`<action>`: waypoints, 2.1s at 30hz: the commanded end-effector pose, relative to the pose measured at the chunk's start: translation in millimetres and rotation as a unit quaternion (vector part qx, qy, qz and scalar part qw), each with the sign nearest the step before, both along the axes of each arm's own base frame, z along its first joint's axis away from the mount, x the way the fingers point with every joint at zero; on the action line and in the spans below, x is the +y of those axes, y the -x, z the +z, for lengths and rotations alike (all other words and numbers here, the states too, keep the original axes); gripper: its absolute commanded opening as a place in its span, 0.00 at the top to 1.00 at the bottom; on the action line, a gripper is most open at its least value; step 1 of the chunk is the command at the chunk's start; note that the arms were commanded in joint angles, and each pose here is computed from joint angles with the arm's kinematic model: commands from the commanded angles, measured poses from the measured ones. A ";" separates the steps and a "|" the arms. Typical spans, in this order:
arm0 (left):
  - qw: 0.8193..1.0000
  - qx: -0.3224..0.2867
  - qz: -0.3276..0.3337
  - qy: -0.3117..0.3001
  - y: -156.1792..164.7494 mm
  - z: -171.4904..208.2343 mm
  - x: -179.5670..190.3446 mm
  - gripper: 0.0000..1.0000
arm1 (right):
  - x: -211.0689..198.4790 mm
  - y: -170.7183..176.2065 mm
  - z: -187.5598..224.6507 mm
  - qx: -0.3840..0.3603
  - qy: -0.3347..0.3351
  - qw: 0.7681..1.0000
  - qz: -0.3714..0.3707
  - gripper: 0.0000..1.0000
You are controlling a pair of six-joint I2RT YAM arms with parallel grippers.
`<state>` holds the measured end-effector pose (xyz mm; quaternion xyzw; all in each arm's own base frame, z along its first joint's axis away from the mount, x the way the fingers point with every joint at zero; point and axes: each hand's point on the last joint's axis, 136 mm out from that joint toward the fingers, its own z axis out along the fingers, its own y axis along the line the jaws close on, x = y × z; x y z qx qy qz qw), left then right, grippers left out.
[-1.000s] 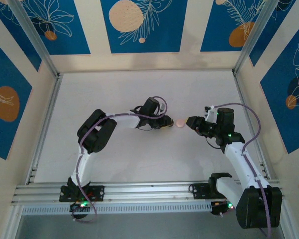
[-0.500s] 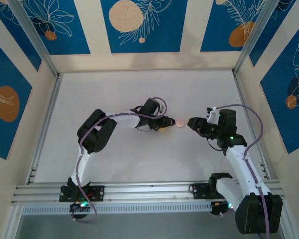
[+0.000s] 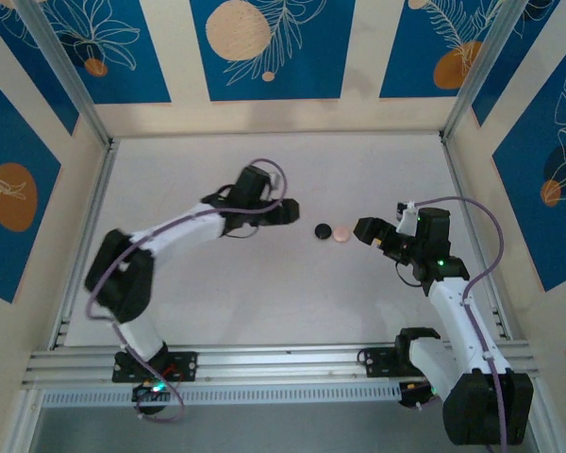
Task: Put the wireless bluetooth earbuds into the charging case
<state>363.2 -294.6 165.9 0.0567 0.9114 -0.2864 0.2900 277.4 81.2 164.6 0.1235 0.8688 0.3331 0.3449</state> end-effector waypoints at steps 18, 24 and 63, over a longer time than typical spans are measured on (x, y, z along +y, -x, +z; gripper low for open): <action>0.860 -0.308 0.273 -0.301 9.9 2.1 264.8 0.00 | -98.3 -82.0 -36.7 -0.161 0.261 0.942 -0.137 0.01; 0.835 -0.357 0.267 -0.323 4.3 -10.0 273.2 0.00 | -89.7 -95.3 -50.8 -0.170 0.257 0.945 -0.106 0.01; 0.892 -0.303 0.221 -0.254 -31.1 -71.7 286.2 0.00 | -47.6 -118.1 -70.4 -0.216 0.260 0.941 -0.019 0.01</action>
